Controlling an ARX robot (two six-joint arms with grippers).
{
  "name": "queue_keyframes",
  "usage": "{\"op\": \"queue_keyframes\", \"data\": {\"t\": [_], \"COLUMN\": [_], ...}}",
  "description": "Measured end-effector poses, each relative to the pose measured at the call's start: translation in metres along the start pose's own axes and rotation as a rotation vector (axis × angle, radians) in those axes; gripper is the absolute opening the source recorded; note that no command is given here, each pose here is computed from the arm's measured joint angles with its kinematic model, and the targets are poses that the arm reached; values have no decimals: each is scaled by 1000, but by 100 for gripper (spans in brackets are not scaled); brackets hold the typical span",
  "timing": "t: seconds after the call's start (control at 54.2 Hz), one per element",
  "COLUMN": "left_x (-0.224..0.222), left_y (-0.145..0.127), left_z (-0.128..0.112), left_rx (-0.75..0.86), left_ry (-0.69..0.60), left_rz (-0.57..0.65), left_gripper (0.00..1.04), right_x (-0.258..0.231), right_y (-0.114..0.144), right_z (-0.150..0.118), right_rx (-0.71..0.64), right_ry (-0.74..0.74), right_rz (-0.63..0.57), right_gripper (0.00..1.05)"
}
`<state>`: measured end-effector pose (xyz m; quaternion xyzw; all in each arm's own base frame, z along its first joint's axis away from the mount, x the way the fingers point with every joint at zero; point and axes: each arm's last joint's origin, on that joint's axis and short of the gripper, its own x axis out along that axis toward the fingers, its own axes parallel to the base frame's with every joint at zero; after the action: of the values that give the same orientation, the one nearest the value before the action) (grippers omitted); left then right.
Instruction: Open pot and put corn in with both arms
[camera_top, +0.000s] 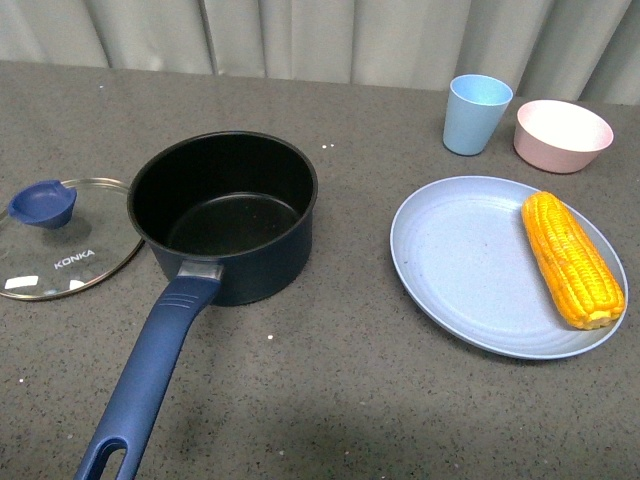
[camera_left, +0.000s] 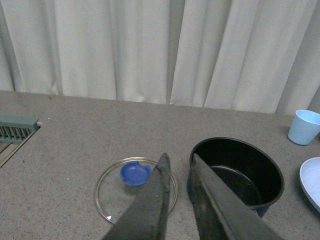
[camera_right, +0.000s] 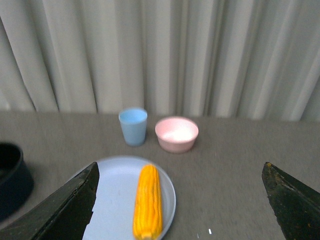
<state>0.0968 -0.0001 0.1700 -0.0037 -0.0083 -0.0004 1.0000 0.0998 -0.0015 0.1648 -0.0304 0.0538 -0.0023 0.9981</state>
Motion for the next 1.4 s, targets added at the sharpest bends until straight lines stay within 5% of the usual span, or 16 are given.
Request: {"op": "queue_keyframes", "data": {"t": [0.258, 0.461, 1.089, 1.403], "left_x": [0, 0, 0, 0], "left_y": [0, 0, 0, 0], "left_z": [0, 0, 0, 0], "left_rx": [0, 0, 3, 3], "left_ry": [-1, -1, -1, -1], "left_rz": [0, 0, 0, 0], "left_gripper": [63, 100, 98, 98], "right_x": [75, 153, 224, 223], "right_y": [-6, 5, 49, 55], "right_z": [14, -22, -72, -74], "right_rx": [-44, -25, 39, 34], "right_ry": [240, 586, 890, 916], "right_rz": [5, 46, 87, 96], "right_gripper": [95, 95, 95, 50]}}
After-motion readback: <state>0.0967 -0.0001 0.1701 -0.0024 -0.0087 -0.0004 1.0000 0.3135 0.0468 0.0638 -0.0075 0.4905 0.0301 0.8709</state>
